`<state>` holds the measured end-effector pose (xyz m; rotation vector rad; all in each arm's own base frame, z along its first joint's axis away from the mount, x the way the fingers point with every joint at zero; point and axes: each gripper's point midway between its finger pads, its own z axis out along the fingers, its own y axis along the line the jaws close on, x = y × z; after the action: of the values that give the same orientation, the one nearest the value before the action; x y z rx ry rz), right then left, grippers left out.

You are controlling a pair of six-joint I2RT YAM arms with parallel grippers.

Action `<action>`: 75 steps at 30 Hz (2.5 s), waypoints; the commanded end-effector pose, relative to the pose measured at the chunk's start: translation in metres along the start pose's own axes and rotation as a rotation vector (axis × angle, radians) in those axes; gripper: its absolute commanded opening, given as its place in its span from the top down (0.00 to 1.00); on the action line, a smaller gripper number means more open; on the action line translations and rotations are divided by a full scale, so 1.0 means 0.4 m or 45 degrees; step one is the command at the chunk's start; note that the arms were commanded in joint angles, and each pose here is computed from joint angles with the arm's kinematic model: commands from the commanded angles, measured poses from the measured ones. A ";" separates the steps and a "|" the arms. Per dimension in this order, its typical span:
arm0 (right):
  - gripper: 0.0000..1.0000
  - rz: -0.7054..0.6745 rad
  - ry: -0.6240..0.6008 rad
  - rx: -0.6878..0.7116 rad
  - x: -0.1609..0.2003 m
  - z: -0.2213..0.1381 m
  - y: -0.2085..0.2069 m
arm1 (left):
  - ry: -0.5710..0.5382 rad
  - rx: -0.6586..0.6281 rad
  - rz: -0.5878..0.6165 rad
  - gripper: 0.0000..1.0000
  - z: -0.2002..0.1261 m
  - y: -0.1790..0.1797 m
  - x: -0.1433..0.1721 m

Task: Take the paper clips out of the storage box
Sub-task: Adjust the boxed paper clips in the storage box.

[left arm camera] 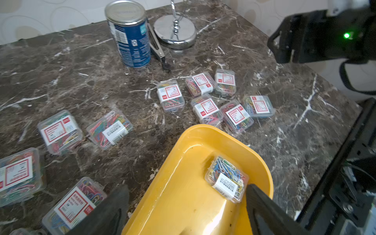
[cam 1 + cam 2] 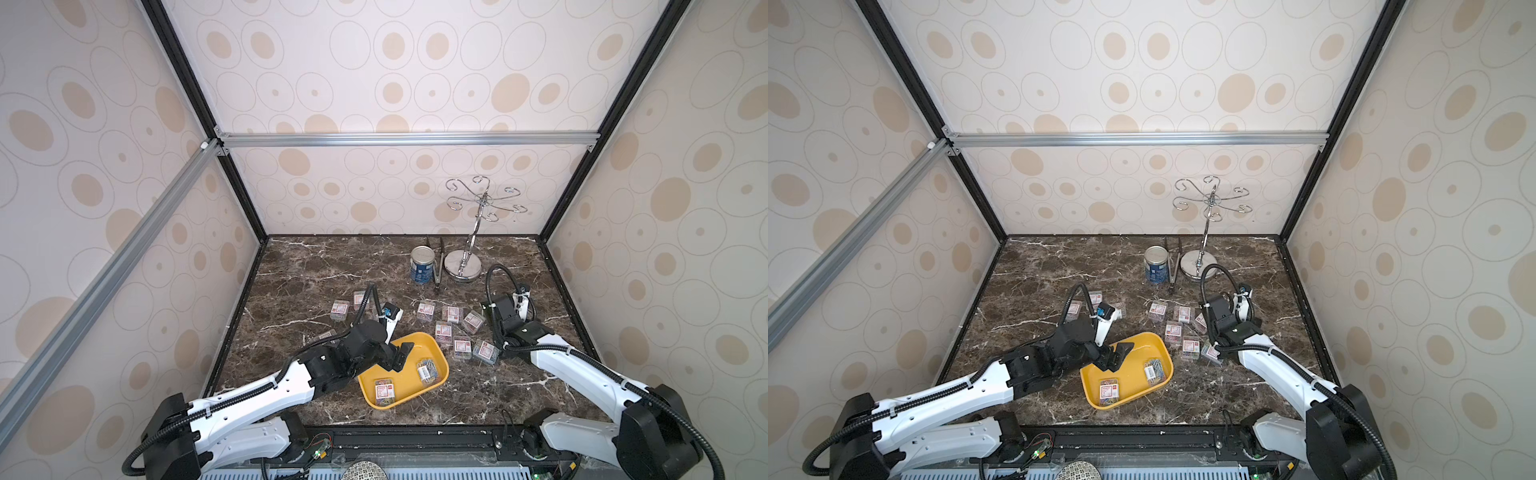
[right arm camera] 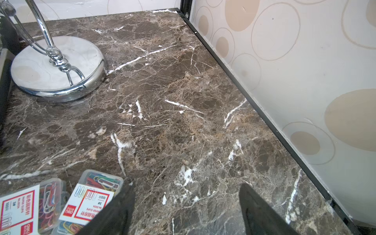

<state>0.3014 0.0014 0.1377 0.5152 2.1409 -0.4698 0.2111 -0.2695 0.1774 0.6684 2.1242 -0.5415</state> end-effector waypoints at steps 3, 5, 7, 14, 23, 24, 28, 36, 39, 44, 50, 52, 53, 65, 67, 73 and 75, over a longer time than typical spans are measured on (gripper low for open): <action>0.18 0.023 -0.007 0.018 -0.013 -0.003 -0.006 | 0.139 0.163 0.070 0.19 0.036 -0.067 0.065; 0.18 0.021 -0.006 0.018 -0.012 -0.003 -0.005 | 0.173 0.174 0.107 0.19 0.045 -0.085 0.083; 0.18 0.021 -0.007 0.017 -0.014 -0.003 -0.003 | 0.209 0.183 0.134 0.19 0.052 -0.100 0.098; 0.19 0.010 0.003 0.028 -0.012 0.001 -0.002 | 0.345 0.156 0.168 0.26 0.097 -0.109 0.156; 0.19 0.006 0.007 0.028 -0.012 0.001 -0.001 | 0.467 0.064 0.211 0.30 0.138 -0.093 0.211; 0.19 0.005 0.007 0.027 -0.012 0.000 0.000 | 0.468 0.066 0.214 0.29 0.137 -0.093 0.212; 0.19 0.003 0.009 0.029 -0.011 0.001 -0.001 | 0.484 0.158 0.205 0.27 0.139 -0.123 0.225; 0.19 0.002 0.013 0.030 -0.009 0.002 -0.001 | 0.594 0.170 0.242 0.28 0.179 -0.133 0.283; 0.20 0.001 0.014 0.032 -0.010 0.001 -0.001 | 0.615 0.151 0.268 0.26 0.193 -0.128 0.292; 0.20 0.001 0.015 0.031 -0.009 0.001 -0.002 | 0.701 0.071 0.322 0.24 0.230 -0.102 0.328; 0.20 0.004 0.011 0.030 -0.010 0.000 -0.003 | 0.747 -0.017 0.334 0.22 0.259 -0.069 0.345; 0.20 0.002 0.012 0.032 -0.009 0.001 -0.003 | 0.752 -0.096 0.311 0.22 0.264 -0.031 0.340; 0.20 0.003 0.012 0.032 -0.009 0.000 -0.003 | 0.755 -0.139 0.298 0.22 0.266 -0.011 0.337; 0.20 0.015 0.003 0.028 -0.011 -0.003 -0.007 | 0.675 -0.282 0.228 0.26 0.275 0.062 0.267; 0.20 0.013 0.004 0.026 -0.009 -0.003 -0.007 | 0.654 -0.297 0.216 0.26 0.272 0.067 0.253; 0.19 0.017 -0.001 0.026 -0.010 -0.004 -0.009 | 0.576 -0.310 0.175 0.28 0.259 0.070 0.206; 0.19 0.019 -0.003 0.029 -0.010 -0.004 -0.011 | 0.558 -0.305 0.166 0.28 0.251 0.067 0.193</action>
<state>0.3024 0.0019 0.1363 0.5135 2.1550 -0.4835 0.2375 -0.2905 0.0336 0.9037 2.4996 -0.0746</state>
